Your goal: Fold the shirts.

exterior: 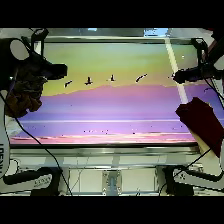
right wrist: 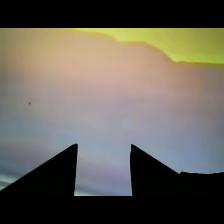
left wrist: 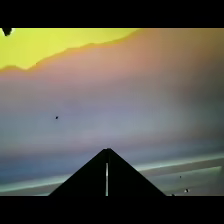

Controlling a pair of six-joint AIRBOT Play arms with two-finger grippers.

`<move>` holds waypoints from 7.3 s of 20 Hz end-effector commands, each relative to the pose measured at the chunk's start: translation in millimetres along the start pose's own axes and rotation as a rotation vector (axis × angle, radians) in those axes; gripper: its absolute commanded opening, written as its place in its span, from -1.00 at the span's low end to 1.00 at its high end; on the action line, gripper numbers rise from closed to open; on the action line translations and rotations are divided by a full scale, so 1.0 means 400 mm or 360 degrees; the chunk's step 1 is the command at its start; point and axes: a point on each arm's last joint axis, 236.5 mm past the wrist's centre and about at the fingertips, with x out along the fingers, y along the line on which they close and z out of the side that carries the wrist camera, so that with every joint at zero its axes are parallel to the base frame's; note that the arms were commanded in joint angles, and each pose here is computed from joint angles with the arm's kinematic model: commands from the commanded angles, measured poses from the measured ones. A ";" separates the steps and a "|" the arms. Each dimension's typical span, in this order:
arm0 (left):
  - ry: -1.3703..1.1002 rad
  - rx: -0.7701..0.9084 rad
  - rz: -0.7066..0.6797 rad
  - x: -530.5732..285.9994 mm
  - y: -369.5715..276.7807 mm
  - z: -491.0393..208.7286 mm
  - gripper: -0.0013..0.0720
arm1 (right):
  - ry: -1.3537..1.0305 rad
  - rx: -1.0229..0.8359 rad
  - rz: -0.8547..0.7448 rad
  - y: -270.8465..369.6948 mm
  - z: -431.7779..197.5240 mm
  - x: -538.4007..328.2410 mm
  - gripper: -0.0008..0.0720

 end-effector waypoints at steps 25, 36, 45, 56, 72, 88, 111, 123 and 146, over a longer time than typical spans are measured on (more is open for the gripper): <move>0.0364 -0.0898 0.0903 0.134 0.884 -0.263 0.55 | -0.0116 0.0042 0.0063 0.024 0.044 -0.002 0.08; 0.0410 -0.0814 0.1006 0.277 0.978 -0.301 0.16 | -0.0211 0.0155 0.0312 0.112 0.083 -0.017 0.08; 0.0442 -0.0825 -0.0085 0.371 0.557 -0.193 -0.94 | -0.0253 0.0174 0.0324 0.114 0.100 -0.020 0.08; 0.0605 0.0344 -0.1054 0.318 -0.556 -0.231 -0.94 | -0.0014 0.0087 0.0117 0.049 0.005 -0.021 0.08; 0.0237 0.0062 0.0286 0.347 -0.019 0.041 0.92 | 0.0351 0.0104 0.0778 0.381 -0.193 0.121 0.08; 0.0631 0.0063 0.0150 0.612 0.116 -0.111 0.92 | 0.0726 0.0023 0.0968 0.759 -0.427 0.323 0.09; 0.0644 0.0134 0.0172 0.577 0.125 -0.095 -0.94 | 0.0768 0.0380 0.1004 0.798 -0.419 0.380 0.01; -0.0380 0.0168 -0.0016 -0.055 -0.027 0.251 -0.94 | -0.0208 -0.0085 0.0615 0.499 0.094 -0.031 -0.90; -0.0052 0.0019 -0.0099 -0.028 -0.037 -0.090 -0.94 | -0.0800 0.0085 0.0446 0.258 0.436 -0.246 -0.91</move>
